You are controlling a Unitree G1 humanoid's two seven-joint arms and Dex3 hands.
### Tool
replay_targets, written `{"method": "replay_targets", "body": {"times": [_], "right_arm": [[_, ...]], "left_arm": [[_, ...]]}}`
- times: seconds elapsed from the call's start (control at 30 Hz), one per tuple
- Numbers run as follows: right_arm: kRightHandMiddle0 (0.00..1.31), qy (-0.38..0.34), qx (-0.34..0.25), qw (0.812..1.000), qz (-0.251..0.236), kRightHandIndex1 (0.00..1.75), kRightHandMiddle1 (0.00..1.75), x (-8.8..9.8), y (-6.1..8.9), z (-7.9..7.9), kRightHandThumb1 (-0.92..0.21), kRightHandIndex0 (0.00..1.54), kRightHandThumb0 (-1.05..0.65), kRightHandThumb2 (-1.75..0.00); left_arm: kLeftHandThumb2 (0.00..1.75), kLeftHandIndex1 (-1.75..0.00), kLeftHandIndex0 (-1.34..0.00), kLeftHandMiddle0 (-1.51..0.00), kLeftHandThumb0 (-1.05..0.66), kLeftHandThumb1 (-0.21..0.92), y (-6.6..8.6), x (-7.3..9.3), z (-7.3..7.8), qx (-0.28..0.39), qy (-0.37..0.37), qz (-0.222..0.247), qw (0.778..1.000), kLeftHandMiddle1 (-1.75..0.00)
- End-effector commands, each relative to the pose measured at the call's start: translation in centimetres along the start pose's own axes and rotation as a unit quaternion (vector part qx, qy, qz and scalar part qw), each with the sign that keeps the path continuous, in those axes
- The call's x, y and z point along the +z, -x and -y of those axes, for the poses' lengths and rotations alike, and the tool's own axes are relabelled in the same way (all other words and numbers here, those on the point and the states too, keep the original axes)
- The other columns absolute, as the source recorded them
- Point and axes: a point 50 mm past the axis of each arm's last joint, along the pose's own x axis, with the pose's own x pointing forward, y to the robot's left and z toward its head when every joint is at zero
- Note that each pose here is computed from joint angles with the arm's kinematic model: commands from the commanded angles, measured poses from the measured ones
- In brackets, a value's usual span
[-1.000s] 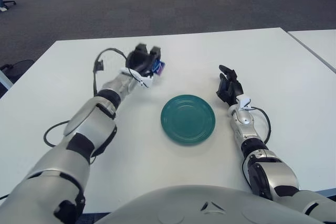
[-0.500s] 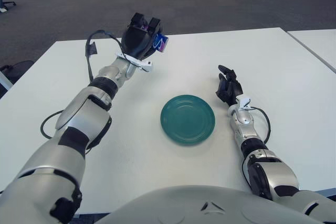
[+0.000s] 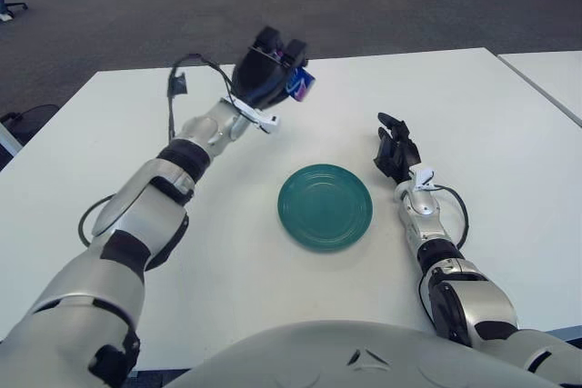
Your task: Put the gum into the plate.
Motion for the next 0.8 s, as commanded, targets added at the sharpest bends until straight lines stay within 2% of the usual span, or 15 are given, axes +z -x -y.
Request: {"method": "replay_targets", "body": {"times": [0.0, 0.33, 0.57, 0.77], "right_arm": [[0.0, -0.025, -0.007, 0.99, -0.141, 0.01, 0.63, -5.7, 4.2, -0.7, -0.92, 0.27, -0.79, -0.97], [0.0, -0.023, -0.011, 0.99, -0.142, 0.01, 0.66, -5.7, 4.4, -0.9, -0.92, 0.29, -0.79, -0.97], [0.0, -0.021, -0.014, 0.989, -0.147, 0.01, 0.65, -5.9, 4.6, -0.9, -0.92, 0.29, -0.77, -0.97], [0.0, -0.027, -0.012, 0.988, -0.153, 0.02, 0.54, -6.0, 4.6, -1.0, -0.92, 0.32, -0.74, -0.98]], "left_arm": [[1.53, -1.75, -0.55, -0.8, 0.0, 0.1, 0.4, 0.2, 0.5, -0.023, 0.016, 0.006, 1.0, -1.64], [1.5, -1.75, -0.55, -0.8, 0.0, 0.12, 1.2, 3.4, 1.8, -0.072, 0.07, 0.075, 0.992, -1.6], [1.52, -1.75, -0.56, -0.77, 0.0, 0.11, 1.9, 5.1, 1.7, -0.086, 0.046, 0.141, 0.985, -1.66], [1.62, -1.75, -0.61, -0.79, 0.0, 0.05, 2.4, 5.9, 1.7, -0.113, 0.026, 0.174, 0.978, -1.72]]}}
